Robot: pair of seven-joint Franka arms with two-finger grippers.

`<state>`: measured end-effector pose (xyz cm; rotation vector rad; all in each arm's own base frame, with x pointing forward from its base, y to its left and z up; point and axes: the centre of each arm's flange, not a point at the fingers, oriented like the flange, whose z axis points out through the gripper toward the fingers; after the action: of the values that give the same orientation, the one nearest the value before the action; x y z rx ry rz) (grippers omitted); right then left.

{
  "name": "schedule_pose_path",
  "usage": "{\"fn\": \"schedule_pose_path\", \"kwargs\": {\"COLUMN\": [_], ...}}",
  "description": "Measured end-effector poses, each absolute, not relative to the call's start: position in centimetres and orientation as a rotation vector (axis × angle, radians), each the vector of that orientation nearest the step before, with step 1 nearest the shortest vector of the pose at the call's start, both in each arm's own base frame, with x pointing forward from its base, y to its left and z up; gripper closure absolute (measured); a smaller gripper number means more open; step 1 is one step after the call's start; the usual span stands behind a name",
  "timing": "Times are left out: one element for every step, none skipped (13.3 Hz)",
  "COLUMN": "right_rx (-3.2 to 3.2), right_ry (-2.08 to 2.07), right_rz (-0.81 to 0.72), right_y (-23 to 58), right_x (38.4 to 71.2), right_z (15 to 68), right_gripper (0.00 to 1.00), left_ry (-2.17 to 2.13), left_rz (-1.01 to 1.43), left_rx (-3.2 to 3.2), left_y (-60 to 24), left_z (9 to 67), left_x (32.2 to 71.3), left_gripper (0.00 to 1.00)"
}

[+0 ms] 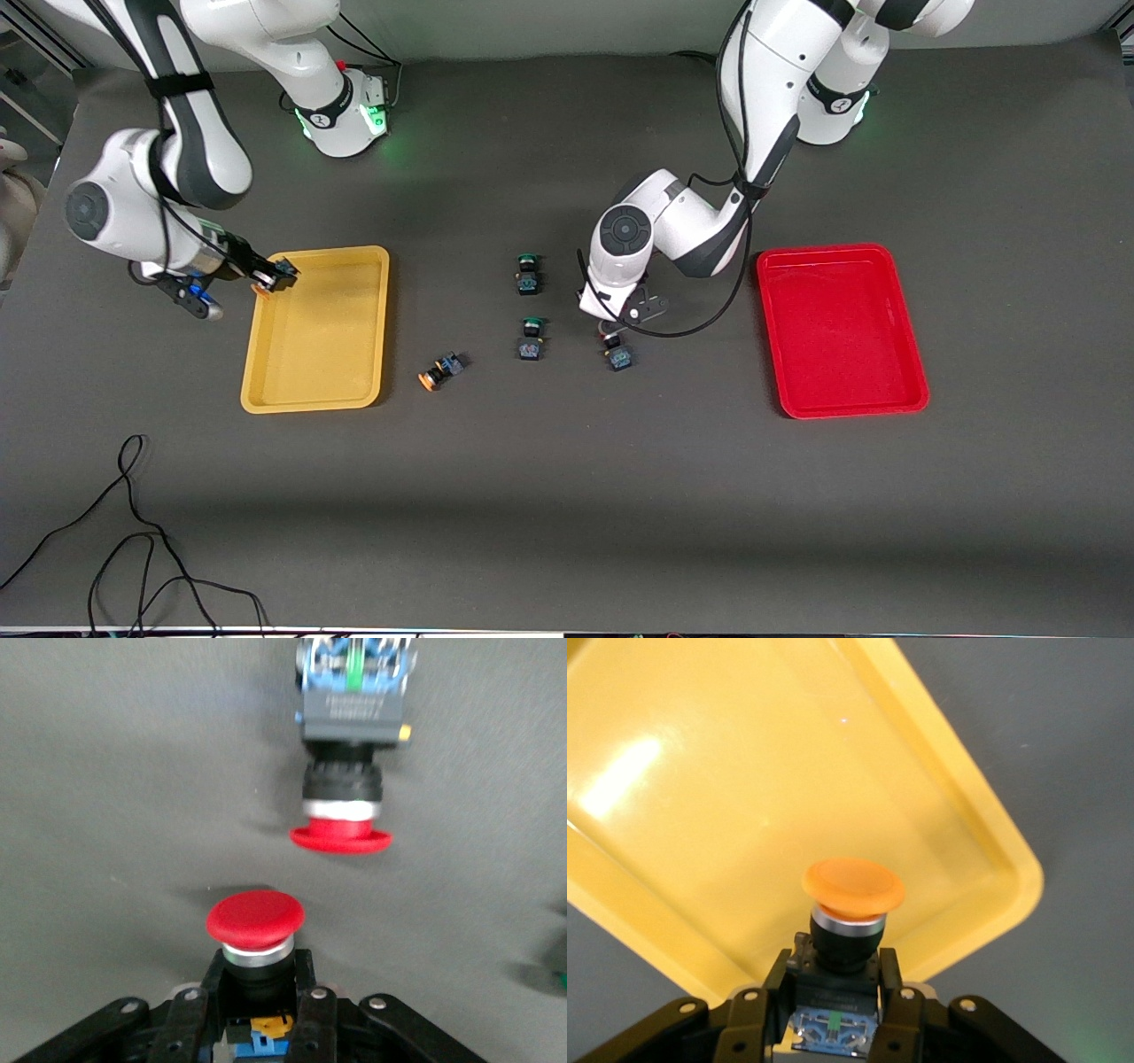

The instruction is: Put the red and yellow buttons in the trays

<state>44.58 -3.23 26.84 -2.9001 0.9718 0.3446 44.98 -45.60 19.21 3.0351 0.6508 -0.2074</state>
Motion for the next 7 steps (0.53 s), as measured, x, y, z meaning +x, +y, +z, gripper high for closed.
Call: {"fn": "schedule_pose_path", "kwargs": {"right_rx": [-2.899,-2.901,-2.905,-2.911,-2.913,-2.906,-2.896], "right_ry": [0.978,0.985,0.99,0.993,0.998,1.006,1.013], "right_rz": [0.339,0.333,0.332,0.336,0.342,0.354,0.362], "right_y": [-2.8,-2.6,-2.5,-2.3,-2.2,-2.0,-1.7], "right_x": [44.8,44.9,45.0,45.0,45.0,45.0,45.0], "right_z": [25.9,25.0,24.2,23.3,22.5,22.0,21.8], "right_gripper": [0.58,0.58,0.58,0.58,0.58,0.58,0.58], "left_ry": [0.666,0.666,0.638,0.595,0.536,0.463,0.382], "left_rz": [-0.207,-0.209,-0.217,-0.241,-0.276,-0.315,-0.36], "left_rx": [3.036,3.041,3.049,3.061,3.078,3.097,3.112], "left_y": [-45.0,-44.0,-42.5,-40.5,-38.0,-35.2,-31.7], "left_z": [20.6,22.8,25.7,28.9,32.0,34.3,35.8], "left_x": [45.9,47.0,48.3,49.4,50.2,51.0,51.9], "left_gripper": [0.68,0.68,0.68,0.68,0.68,0.68,0.68]}}
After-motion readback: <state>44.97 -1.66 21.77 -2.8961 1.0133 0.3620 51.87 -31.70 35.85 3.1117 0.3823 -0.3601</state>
